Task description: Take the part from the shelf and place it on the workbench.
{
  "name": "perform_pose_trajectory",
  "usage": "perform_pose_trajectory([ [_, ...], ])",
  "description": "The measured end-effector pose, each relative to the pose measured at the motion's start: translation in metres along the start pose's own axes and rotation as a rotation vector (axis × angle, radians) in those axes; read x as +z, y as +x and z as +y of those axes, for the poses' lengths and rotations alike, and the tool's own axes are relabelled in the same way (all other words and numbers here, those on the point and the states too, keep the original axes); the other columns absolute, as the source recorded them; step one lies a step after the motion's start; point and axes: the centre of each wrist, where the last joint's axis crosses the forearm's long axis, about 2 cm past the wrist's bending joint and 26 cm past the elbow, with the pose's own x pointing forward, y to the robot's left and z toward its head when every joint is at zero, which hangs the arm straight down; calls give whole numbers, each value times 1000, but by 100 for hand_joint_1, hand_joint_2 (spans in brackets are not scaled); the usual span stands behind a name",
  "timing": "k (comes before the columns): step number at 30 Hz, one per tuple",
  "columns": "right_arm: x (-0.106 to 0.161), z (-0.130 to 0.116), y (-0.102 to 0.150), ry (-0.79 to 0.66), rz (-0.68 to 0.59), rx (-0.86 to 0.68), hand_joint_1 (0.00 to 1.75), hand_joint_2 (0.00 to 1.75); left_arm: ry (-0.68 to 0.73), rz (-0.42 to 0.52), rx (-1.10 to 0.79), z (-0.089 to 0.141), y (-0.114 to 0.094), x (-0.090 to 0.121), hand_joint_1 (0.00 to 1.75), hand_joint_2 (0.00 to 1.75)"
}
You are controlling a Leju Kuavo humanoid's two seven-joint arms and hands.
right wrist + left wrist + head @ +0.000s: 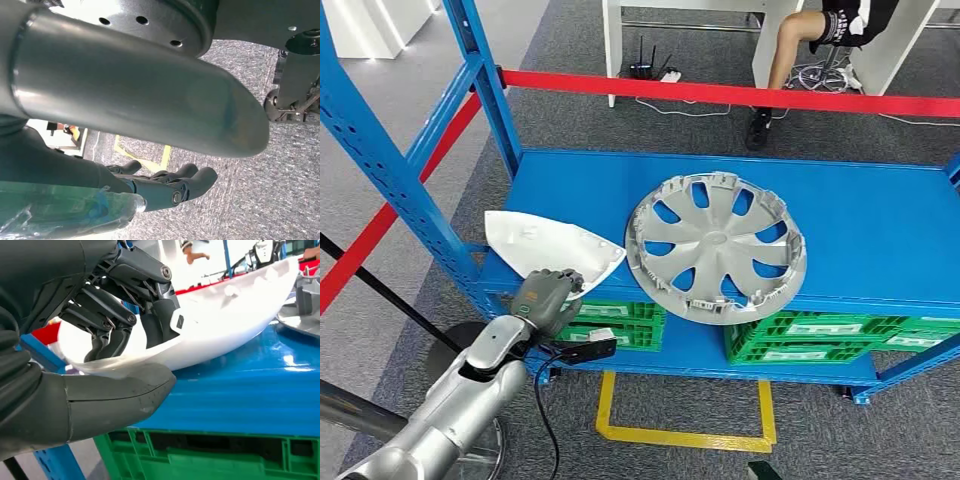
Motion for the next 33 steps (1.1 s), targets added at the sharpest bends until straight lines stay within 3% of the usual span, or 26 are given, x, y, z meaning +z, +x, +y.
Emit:
perform_pose_trajectory([
  [8, 0, 0, -1, -4, 2, 13, 0, 0, 96, -16, -95, 12, 2, -6, 175, 175],
  [15, 0, 0, -1, -9, 3, 22, 0, 0, 330, -88, -231, 58, 12, -26, 175, 175],
  [28, -1, 0, -2, -15, 5, 27, 0, 0, 573, -198, -316, 118, 32, -39, 175, 175],
  [33, 0, 0, -2, -17, 4, 31, 0, 0, 618, -227, -328, 130, 38, -39, 175, 175],
])
